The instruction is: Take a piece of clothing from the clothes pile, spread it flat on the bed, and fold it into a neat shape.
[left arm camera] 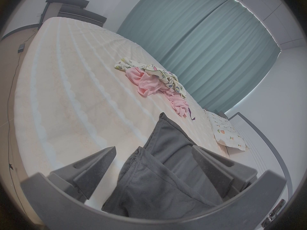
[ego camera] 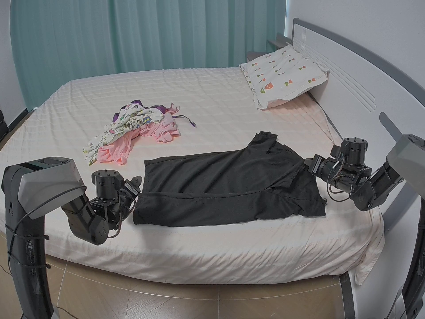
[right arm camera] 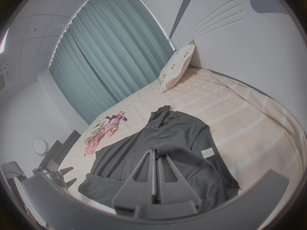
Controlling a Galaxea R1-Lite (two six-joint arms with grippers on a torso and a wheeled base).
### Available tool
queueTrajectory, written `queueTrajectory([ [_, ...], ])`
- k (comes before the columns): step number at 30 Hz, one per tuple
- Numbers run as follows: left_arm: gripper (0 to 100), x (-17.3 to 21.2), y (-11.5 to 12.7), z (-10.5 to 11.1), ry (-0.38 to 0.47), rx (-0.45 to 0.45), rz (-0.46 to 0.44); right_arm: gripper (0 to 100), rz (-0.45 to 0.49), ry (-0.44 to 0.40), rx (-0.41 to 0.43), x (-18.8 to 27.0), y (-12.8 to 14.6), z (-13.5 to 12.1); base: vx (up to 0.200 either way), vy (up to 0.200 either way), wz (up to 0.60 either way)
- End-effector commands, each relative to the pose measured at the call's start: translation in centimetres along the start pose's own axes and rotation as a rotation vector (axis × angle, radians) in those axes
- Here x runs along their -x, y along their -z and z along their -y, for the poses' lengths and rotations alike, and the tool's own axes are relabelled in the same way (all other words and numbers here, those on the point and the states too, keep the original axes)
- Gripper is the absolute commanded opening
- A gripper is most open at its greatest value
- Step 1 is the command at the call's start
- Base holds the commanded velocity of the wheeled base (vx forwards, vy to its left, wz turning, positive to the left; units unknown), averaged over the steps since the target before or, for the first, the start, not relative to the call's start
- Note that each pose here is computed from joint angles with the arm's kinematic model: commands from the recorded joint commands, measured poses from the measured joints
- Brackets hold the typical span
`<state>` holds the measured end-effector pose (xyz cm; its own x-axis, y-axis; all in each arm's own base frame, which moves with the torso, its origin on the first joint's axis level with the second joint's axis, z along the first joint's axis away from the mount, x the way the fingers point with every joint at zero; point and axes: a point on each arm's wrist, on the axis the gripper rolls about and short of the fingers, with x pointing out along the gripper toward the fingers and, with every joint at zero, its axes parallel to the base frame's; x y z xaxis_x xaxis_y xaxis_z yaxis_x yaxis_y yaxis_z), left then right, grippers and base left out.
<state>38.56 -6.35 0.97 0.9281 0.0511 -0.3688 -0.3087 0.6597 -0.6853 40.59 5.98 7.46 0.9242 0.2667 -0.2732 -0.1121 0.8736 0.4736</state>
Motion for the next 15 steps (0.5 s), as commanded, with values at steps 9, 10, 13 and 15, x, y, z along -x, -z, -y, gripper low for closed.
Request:
queueTrajectory([
  [9, 100, 4.6, -2.7, -0.4, -0.021, 0.055, 0.013, 0, -0.091, 0.048, -0.012, 5.5, 1.6, -0.1, 0.0, 0.0, 0.0],
  [10, 100, 4.8, -2.7, -0.4, -0.022, 0.058, 0.01, 0, -0.099, 0.05, -0.014, 5.7, 1.8, -0.1, 0.0, 0.0, 0.0],
  [13, 100, 5.7, -2.5, -0.9, -0.029, 0.079, -0.015, 0, -0.154, 0.077, -0.022, 6.4, 3.2, 0.5, 0.0, 0.0, 0.0],
  [15, 100, 6.1, -2.4, -1.2, -0.036, 0.092, -0.024, 100, -0.183, 0.092, -0.026, 6.8, 4.0, 0.9, 0.0, 0.0, 0.0],
])
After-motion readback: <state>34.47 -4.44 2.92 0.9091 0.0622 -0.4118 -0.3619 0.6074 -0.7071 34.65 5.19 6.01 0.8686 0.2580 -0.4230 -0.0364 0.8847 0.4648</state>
